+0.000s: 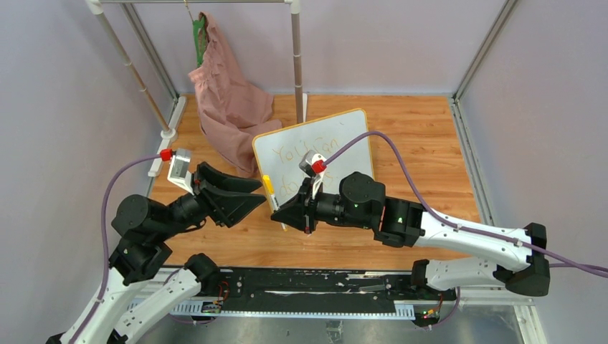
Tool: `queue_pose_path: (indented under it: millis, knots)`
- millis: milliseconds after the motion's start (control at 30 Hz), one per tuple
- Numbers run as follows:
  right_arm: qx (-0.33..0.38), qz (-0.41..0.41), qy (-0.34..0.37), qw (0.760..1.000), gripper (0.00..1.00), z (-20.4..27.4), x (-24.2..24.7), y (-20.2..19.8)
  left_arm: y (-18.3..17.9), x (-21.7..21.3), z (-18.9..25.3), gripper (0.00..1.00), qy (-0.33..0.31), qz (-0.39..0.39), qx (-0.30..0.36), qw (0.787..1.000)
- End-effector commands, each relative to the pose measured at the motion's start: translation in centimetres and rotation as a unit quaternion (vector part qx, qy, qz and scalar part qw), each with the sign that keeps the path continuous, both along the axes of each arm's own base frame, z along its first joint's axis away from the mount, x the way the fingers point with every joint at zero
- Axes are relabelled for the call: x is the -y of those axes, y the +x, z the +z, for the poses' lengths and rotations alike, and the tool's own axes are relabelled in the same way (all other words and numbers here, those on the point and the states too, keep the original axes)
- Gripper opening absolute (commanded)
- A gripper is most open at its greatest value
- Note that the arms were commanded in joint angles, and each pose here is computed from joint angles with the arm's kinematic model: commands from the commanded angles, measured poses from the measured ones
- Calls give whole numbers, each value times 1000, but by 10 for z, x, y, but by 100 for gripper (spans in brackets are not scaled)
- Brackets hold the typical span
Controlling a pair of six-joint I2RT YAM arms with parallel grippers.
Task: Write a sentence on the whiteboard
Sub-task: Place the whiteboard marker at the center of the board.
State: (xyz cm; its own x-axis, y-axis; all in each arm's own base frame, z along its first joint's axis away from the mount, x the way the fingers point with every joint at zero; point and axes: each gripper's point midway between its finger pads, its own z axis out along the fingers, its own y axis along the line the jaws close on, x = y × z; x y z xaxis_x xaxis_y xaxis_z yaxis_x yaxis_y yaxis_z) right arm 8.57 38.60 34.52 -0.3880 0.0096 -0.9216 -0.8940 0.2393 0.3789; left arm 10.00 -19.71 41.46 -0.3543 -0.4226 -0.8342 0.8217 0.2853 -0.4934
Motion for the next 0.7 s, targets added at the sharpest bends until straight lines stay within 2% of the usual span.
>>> queue_pose_path:
  millis: [0,233,433,500,667]
  knots:
    - [17,0,3,1000,0,2,6,3,5,0,1,56,-11,10,-8,1000]
    - [28,11,3,1000,0,4,7,-1,16,10,-11,60,13,8,-35,999]
    - [29,19,1,999,0,3,6,-3,21,12,-14,59,15,11,-42,999]
    - [29,23,1,999,0,3,6,-5,22,11,-14,54,14,16,-42,999]
    - [29,23,-3,999,0,1,7,-5,22,10,-11,30,9,18,-40,999]
